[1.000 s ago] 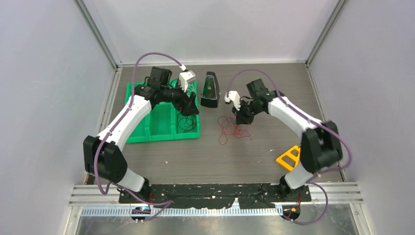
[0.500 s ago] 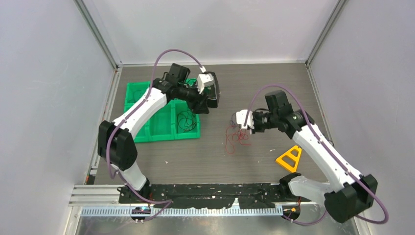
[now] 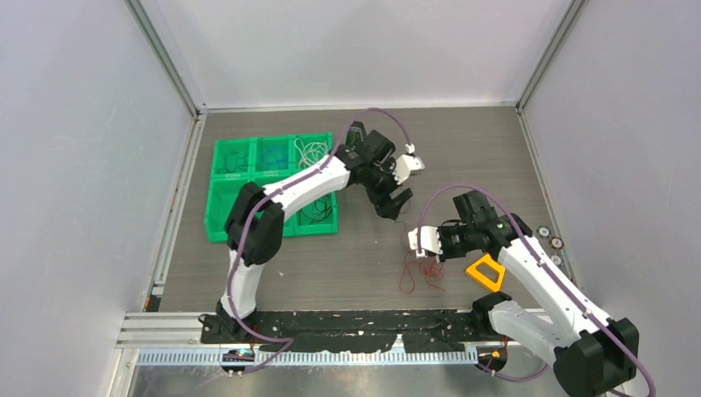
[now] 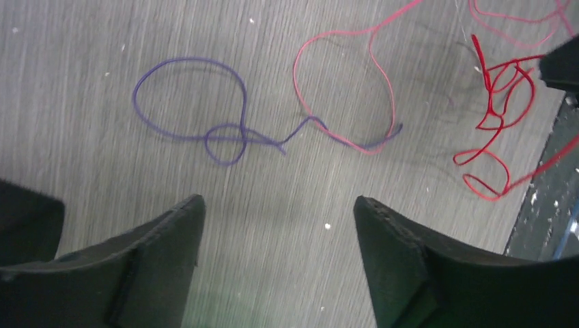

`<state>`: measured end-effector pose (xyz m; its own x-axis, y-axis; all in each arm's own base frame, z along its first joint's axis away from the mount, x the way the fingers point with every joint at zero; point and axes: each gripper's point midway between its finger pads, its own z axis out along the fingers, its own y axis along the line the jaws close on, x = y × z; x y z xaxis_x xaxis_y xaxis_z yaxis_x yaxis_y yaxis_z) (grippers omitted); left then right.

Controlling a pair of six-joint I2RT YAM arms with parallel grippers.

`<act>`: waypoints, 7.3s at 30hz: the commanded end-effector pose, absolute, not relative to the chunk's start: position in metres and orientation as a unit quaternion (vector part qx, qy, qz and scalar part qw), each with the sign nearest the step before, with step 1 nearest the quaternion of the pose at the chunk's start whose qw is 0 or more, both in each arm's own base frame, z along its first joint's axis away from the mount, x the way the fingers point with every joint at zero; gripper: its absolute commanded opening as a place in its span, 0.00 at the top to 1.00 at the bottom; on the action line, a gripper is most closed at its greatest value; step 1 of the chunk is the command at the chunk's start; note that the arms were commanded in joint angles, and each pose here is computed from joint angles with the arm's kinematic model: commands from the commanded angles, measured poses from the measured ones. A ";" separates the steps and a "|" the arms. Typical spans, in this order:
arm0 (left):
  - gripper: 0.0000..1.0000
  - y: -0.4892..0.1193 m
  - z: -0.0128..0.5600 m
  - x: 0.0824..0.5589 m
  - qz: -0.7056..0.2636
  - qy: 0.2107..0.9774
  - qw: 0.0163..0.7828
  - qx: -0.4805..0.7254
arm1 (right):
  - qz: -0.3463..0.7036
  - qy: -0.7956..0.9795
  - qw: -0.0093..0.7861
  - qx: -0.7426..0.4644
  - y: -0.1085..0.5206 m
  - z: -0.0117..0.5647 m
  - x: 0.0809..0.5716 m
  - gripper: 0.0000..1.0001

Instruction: Untangle the cables

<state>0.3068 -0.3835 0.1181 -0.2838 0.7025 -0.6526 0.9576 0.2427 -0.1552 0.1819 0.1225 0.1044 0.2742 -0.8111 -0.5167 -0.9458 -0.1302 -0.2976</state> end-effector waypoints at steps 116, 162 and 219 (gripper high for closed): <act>0.00 -0.399 0.242 0.282 -0.420 0.674 0.360 0.490 | 0.342 0.661 0.421 -0.518 0.186 0.272 0.257 0.94; 1.00 0.064 0.189 0.338 0.017 0.935 0.337 0.104 | 0.251 0.762 0.331 -0.497 0.133 0.167 0.293 0.95; 0.31 -0.379 0.383 0.225 -0.512 0.540 0.501 0.442 | 0.488 0.549 0.540 -0.411 0.278 0.442 0.224 0.95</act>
<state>0.2290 -0.3700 0.3368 -0.1442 0.0986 -0.9846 0.9850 0.1097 -0.1333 0.2280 0.2762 0.4207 -0.1078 0.0026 -0.9942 -0.9778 0.1803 0.1065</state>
